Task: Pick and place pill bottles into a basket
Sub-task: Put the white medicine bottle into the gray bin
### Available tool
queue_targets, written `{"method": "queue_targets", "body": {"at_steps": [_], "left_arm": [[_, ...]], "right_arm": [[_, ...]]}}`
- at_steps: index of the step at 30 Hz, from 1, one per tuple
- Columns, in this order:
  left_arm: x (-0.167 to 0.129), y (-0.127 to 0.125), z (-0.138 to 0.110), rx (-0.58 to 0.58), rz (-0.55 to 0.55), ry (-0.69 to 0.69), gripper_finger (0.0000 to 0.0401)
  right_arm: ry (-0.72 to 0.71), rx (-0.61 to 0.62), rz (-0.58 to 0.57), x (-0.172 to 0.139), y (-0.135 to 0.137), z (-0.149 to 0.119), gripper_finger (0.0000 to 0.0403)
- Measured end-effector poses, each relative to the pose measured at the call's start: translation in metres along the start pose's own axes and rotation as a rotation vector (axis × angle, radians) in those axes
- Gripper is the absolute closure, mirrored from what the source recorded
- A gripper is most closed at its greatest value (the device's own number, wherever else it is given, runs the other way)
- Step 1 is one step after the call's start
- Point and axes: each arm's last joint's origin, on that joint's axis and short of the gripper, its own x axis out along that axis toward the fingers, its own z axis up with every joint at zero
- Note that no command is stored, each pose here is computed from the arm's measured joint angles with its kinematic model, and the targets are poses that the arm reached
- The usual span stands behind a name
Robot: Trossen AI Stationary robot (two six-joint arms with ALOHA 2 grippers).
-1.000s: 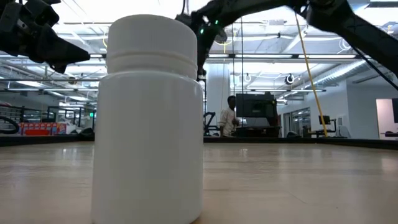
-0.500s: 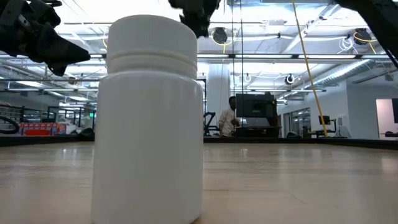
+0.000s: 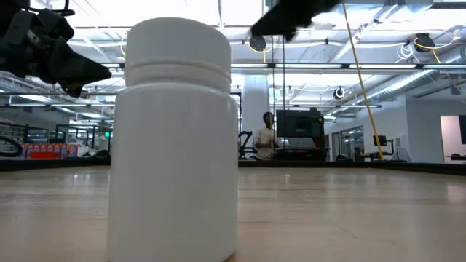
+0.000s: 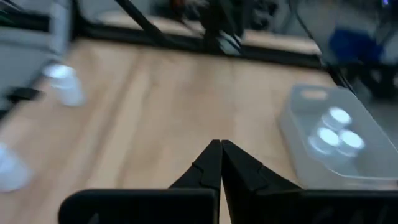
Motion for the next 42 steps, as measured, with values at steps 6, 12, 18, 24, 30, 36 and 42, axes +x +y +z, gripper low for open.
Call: {"method": "queue_targets", "body": {"at_steps": [6,12,18,24,30,36,42], "left_arm": [[0.0,0.0,-0.003,0.012,0.009,0.026,0.0334],[0.0,0.0,-0.002,-0.002,0.011,0.023,0.0334],[0.0,0.001,-0.003,-0.001,0.012,0.028,0.0334],[0.0,0.001,-0.003,-0.002,0.012,0.036,0.0334],[0.0,0.001,-0.003,0.002,0.013,0.037,0.0334],[0.0,0.0,-0.001,-0.031,0.009,0.008,0.0334],[0.0,0.0,0.001,-0.034,0.008,-0.003,0.0334]], "right_arm": [[-0.232,-0.007,0.025,-0.049,0.029,-0.066,0.0403],[-0.257,0.125,-0.055,-0.073,0.034,-0.118,0.0403],[-0.285,0.106,-0.044,-0.094,0.031,-0.143,0.0403],[-0.372,0.085,-0.092,-0.114,0.024,-0.164,0.0403],[-0.43,0.077,-0.124,-0.127,0.02,-0.176,0.0403],[-0.39,0.075,-0.163,-0.132,0.018,-0.183,0.0403],[-0.355,0.107,-0.292,-0.136,0.013,-0.189,0.0403]]}}
